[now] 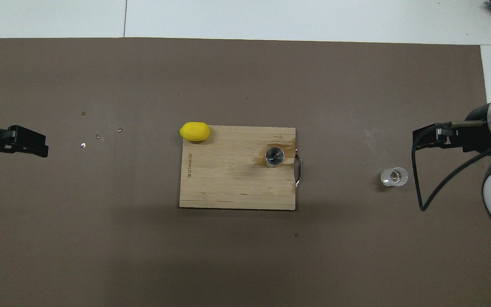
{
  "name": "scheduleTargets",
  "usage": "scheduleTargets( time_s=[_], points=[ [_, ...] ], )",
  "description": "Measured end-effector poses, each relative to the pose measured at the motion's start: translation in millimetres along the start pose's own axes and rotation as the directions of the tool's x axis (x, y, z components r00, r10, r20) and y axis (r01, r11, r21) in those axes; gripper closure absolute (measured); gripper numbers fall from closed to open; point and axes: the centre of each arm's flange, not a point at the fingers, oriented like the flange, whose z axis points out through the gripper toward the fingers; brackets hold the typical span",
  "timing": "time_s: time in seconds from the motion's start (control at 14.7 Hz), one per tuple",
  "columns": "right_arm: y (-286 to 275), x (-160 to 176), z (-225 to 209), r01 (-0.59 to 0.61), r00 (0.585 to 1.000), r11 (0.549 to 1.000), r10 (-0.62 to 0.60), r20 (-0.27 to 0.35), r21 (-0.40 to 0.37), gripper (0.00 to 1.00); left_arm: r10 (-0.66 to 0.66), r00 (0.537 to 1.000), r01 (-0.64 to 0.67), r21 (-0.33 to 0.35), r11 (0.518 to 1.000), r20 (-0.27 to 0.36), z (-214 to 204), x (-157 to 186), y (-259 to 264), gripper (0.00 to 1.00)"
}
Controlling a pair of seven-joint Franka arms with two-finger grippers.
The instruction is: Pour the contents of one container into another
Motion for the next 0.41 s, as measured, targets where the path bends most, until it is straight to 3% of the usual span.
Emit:
scheduleTargets(
  time_s=[0.41],
  points=[
    [-1.2, -0.3, 3.6, -0.004, 1.0, 1.0, 0.004, 0.005, -0.001, 0.0, 0.0, 1.0, 0.0, 0.0, 1.0, 0.0, 0.0, 0.0, 0.0, 0.0]
  ],
)
